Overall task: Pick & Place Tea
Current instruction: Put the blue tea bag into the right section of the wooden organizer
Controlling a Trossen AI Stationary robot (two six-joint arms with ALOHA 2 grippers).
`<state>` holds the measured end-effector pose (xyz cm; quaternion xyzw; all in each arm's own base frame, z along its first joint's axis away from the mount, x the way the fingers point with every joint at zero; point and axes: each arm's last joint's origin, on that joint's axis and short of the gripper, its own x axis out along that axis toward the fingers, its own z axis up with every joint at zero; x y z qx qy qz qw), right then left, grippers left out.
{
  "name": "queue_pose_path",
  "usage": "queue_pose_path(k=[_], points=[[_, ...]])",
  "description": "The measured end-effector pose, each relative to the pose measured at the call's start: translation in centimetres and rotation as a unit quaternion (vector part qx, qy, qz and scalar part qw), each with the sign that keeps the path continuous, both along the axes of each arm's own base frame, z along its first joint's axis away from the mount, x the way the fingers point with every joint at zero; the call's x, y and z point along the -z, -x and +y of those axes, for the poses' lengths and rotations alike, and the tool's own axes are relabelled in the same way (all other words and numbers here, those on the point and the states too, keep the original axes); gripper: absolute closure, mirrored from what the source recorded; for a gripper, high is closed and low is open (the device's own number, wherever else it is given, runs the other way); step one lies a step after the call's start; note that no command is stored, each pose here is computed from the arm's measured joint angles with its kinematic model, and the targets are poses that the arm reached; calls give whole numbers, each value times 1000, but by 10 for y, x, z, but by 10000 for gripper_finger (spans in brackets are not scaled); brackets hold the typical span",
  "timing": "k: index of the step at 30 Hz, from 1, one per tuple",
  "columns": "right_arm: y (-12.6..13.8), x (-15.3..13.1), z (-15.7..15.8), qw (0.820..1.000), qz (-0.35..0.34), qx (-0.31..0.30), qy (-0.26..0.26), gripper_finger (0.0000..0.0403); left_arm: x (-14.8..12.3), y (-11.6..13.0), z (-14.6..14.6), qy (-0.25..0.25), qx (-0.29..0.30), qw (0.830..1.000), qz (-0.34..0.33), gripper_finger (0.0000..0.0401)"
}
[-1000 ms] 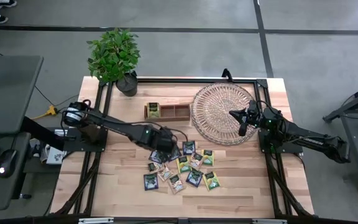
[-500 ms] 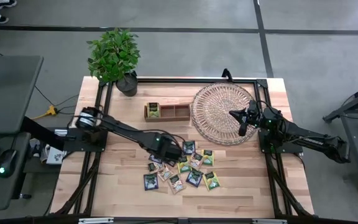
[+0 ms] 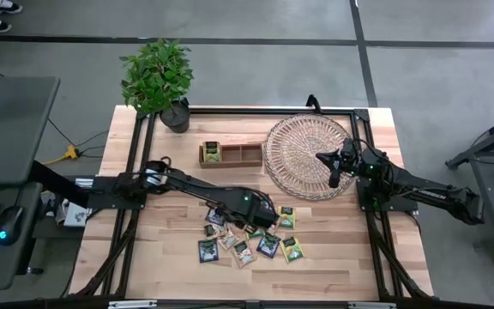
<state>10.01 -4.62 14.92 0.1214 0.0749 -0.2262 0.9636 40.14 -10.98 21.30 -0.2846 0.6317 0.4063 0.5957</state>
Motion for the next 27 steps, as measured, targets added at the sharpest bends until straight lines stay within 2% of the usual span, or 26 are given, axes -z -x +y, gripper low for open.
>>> queue_pose_path(k=[3,5,8,17,27], points=[[0,0,0,1000,0,0,0,396,3,-9,-4,0,2,1000,-14,208],[0,0,0,1000,0,0,0,394,9,-4,-6,-10,6,1000,22,208],[0,0,0,1000,0,0,0,395,16,-9,-10,-5,4,1000,14,208],[0,0,0,1000,0,0,0,398,42,-10,-17,-17,-1,999,49,208],[0,0,0,1000,0,0,0,398,44,-8,-21,-34,6,998,56,208]])
